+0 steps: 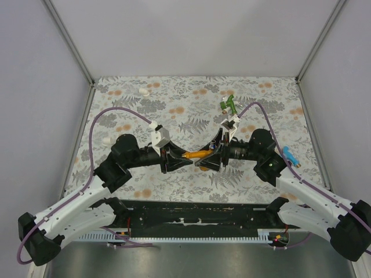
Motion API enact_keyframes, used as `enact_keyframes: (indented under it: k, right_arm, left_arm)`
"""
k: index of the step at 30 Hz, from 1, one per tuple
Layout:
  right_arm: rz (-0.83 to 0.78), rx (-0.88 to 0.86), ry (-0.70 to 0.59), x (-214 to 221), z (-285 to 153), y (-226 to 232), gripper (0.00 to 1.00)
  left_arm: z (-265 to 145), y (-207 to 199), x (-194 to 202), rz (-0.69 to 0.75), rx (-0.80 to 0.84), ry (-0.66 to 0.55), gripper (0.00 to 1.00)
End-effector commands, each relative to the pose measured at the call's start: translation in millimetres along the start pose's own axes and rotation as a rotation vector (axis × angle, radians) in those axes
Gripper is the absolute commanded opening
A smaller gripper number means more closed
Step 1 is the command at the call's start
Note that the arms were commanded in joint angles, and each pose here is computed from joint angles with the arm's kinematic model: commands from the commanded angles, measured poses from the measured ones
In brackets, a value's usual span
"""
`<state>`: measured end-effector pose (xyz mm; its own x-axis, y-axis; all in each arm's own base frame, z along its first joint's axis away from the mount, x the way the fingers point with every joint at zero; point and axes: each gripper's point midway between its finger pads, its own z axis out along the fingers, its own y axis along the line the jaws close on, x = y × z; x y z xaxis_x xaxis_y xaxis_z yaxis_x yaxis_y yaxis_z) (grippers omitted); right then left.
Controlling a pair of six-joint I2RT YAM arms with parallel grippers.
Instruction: Install the water faucets
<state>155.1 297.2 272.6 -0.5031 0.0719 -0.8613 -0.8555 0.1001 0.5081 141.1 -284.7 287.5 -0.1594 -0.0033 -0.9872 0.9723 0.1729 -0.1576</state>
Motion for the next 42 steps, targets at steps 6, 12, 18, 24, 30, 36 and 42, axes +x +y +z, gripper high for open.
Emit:
enact_keyframes:
  k: [6,12,18,24,30,36,42]
  right_arm:
    - [-0.069,-0.058,-0.054,-29.1,-3.1,27.1,0.75]
    - [-0.062,-0.054,-0.046,-31.5,-3.7,29.1,0.74]
    - [-0.047,-0.051,-0.027,-28.3,-1.7,26.1,0.69]
    - [-0.036,-0.056,-0.007,-25.1,0.1,24.6,0.68]
    - [-0.033,-0.062,-0.002,-25.0,0.8,25.1,0.61]
    - [-0.030,-0.059,0.009,-22.7,0.9,23.2,0.47]
    - [-0.036,-0.030,0.013,-20.2,0.3,18.1,0.03]
  left_arm:
    - [4.0,-9.1,-6.6,0.054,0.073,-0.022,0.02]
    - [4.9,-9.9,-5.6,0.052,0.080,-0.016,0.02]
    - [5.5,-10.7,-7.7,0.056,0.086,-0.018,0.02]
    - [5.7,-10.6,-9.4,0.059,0.086,-0.020,0.02]
    - [6.7,-11.2,-7.5,0.053,0.095,-0.013,0.02]
    - [7.0,-9.9,-9.1,0.046,0.085,-0.019,0.02]
    - [6.2,0.6,-9.9,0.010,0.011,-0.025,0.11]
